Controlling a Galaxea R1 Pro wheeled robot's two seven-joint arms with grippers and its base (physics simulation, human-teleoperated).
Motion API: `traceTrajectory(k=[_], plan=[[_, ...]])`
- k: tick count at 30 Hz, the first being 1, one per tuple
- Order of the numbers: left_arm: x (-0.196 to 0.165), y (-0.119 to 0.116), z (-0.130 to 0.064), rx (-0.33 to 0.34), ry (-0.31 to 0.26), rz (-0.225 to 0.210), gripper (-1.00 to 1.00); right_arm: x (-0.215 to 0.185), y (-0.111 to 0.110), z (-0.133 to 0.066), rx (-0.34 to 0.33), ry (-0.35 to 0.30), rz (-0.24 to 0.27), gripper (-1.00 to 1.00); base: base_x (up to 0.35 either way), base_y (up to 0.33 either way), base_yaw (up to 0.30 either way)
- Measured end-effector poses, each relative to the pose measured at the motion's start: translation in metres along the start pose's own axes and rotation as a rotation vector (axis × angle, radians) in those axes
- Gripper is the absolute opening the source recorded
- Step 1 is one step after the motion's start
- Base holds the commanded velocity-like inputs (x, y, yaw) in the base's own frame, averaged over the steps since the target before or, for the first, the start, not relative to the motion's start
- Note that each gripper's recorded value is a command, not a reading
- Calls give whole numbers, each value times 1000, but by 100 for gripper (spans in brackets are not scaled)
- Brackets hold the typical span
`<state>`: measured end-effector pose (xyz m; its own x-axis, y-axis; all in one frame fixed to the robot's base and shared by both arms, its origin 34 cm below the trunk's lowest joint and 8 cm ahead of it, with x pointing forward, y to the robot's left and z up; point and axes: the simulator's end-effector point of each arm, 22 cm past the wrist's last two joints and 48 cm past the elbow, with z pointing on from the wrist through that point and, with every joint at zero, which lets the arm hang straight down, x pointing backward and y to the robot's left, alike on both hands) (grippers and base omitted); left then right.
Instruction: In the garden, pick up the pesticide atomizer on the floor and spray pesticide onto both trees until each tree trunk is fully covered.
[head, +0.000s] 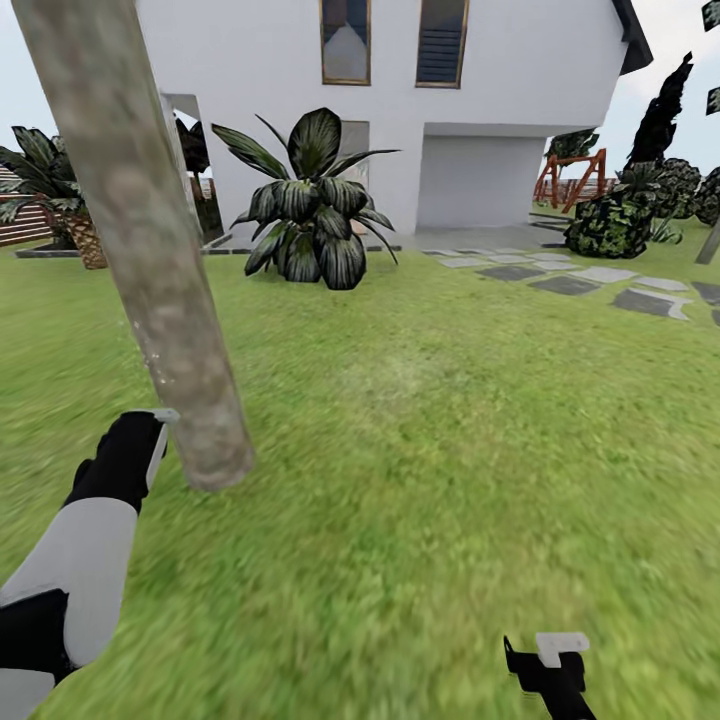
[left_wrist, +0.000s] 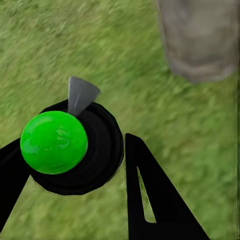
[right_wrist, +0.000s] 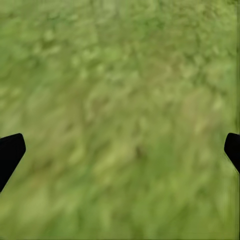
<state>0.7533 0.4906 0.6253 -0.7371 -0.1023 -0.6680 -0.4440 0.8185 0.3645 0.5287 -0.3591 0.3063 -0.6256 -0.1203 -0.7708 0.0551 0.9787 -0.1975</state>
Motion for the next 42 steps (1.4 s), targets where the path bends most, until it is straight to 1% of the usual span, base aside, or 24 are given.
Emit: traceTrajectory(k=[8, 17, 23, 31, 35, 36, 39, 42], plan=[[-2, 2, -1, -4, -6, 3, -100, 0, 0, 0, 1, 0, 1, 100, 271, -52, 12], [-7, 11, 0, -15, -9, -4, -100, 0, 1, 0, 1, 1, 2, 100, 14, 0, 255], [-5, 5, -1, -9, -10, 1, -100, 0, 1, 0, 0, 1, 2, 100, 7, -3, 108], [-4, 0, -2, -2, -9, 2, -100, 0, 1, 0, -1, 2, 2, 100, 178, -158, 2], [-3, 4, 0, -11, -6, 5, -100, 1, 1, 0, 0, 2, 1, 100, -86, -261, 0], [0, 6, 2, -14, -2, 6, -100, 1, 1, 0, 0, 2, 1, 100, -134, -265, 0], [41, 10, 16, -27, 44, 29, -100, 1, 1, 0, 0, 2, 1, 100, -54, -266, 0], [50, 12, 20, -34, 44, 36, -100, 0, 1, 0, 0, 1, 2, 100, 91, -249, 14]])
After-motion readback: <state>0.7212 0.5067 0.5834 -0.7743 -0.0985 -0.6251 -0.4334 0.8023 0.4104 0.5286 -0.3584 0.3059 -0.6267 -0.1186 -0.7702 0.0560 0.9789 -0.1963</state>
